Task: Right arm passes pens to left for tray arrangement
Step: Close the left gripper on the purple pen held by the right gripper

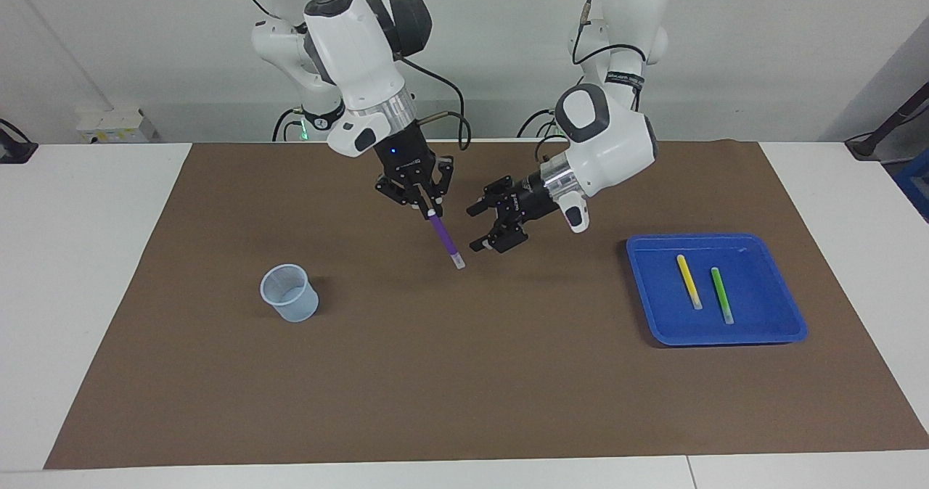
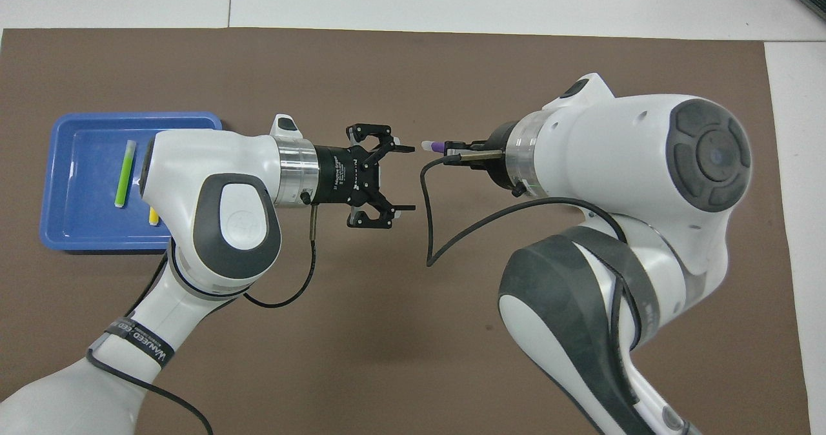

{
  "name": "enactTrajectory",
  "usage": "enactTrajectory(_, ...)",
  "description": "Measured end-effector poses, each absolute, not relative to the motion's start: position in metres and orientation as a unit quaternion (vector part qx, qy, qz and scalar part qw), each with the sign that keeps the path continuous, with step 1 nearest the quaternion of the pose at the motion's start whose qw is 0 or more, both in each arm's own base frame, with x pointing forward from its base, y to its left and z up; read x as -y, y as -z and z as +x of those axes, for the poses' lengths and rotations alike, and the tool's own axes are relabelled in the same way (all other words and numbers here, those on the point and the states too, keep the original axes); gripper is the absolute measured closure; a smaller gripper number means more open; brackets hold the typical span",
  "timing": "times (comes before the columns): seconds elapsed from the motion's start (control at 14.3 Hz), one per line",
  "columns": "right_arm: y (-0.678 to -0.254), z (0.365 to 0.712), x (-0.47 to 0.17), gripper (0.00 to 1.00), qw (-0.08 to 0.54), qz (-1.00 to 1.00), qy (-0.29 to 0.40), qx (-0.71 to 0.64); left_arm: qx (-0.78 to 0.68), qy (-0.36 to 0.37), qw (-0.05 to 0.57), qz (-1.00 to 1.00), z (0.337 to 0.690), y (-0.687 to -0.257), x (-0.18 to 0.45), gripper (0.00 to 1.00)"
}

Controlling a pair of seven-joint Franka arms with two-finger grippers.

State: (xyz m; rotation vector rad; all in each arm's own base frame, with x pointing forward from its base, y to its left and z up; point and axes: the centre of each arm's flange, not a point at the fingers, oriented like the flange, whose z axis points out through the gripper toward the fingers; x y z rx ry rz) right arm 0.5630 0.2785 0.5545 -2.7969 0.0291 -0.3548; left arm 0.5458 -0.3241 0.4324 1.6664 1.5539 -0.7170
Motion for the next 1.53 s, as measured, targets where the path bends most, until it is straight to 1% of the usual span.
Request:
enactTrajectory(0.42, -0.555, 0.555, -0.295, 0.81, 0.165, -0.979, 0.119, -0.015, -0.622, 0.277, 0.371, 0.631, 0.543, -0.434, 0.332, 0.07)
enactTrajectory(0.56, -0.555, 0.553, -0.299, 0.81, 0.166, -0.979, 0.118, -0.013, -0.625, 0.272, 0.373, 0.629, 0.537, -0.436, 0.343, 0.07)
enactTrajectory(0.77, -0.555, 0.552, -0.299, 0.81, 0.166, -0.979, 0.118, -0.013, -0.623, 0.269, 0.373, 0.632, 0.526, -0.437, 0.362, 0.41)
enactTrajectory(0.98, -0.555, 0.552, -0.3, 0.81, 0.166, -0.979, 0.118, -0.015, -0.624, 0.268, 0.374, 0.631, 0.528, -0.438, 0.359, 0.75)
enactTrajectory(1.05, -0.556, 0.551, -0.301, 0.81, 0.168, -0.979, 0.117, -0.015, -0.624, 0.269, 0.373, 0.631, 0.528, -0.437, 0.359, 0.88)
enactTrajectory(1.12, -0.557, 0.551, -0.303, 0.81, 0.169, -0.978, 0.117, -0.017, -0.625, 0.269, 0.373, 0.63, 0.529, -0.437, 0.357, 0.93)
enactTrajectory(1.26, -0.558, 0.55, -0.305, 0.81, 0.172, -0.978, 0.12, -0.017, -0.626, 0.269, 0.374, 0.63, 0.53, -0.439, 0.355, 0.92)
enactTrajectory(1.32, -0.558, 0.551, -0.305, 0.81, 0.172, -0.977, 0.121, -0.018, -0.625, 0.269, 0.374, 0.63, 0.53, -0.439, 0.355, 0.88)
enactTrajectory(1.39, -0.559, 0.551, -0.305, 0.81, 0.173, -0.977, 0.122, -0.018, -0.625, 0.269, 0.374, 0.63, 0.531, -0.44, 0.354, 0.88)
enactTrajectory(1.46, -0.559, 0.55, -0.306, 0.81, 0.174, -0.977, 0.121, -0.017, -0.626, 0.268, 0.375, 0.629, 0.532, -0.44, 0.353, 0.94)
enactTrajectory(1.53, -0.559, 0.549, -0.307, 0.81, 0.174, -0.977, 0.121, -0.016, -0.626, 0.269, 0.375, 0.628, 0.532, -0.44, 0.352, 0.94)
